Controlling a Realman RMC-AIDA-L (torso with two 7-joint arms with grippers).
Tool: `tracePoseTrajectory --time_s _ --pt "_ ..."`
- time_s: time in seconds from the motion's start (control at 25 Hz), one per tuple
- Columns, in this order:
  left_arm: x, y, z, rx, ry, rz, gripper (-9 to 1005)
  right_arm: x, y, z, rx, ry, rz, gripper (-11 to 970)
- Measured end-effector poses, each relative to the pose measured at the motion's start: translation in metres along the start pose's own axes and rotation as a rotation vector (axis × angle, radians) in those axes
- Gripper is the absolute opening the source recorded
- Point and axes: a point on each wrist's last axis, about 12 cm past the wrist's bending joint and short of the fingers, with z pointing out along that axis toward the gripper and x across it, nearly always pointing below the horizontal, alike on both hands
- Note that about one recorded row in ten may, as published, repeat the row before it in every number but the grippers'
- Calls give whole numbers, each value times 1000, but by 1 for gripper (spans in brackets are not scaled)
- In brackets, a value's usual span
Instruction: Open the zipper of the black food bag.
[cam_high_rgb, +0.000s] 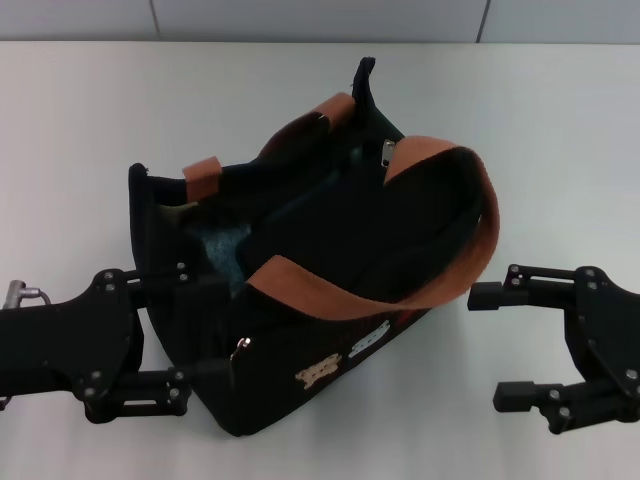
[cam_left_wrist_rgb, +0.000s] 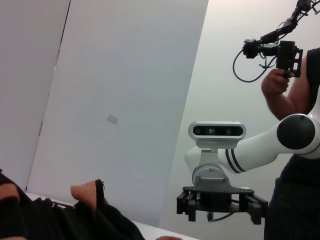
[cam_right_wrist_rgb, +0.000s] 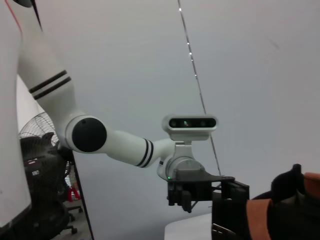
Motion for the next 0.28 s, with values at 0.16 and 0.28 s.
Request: tracePoseTrajectory --time_s 0.16,0.28 --pt "0 0 1 1 -3 -1 754 0 -2 2 4 2 1 840" --pt "0 0 2 0 -4 -2 754 0 -2 2 4 1 2 840"
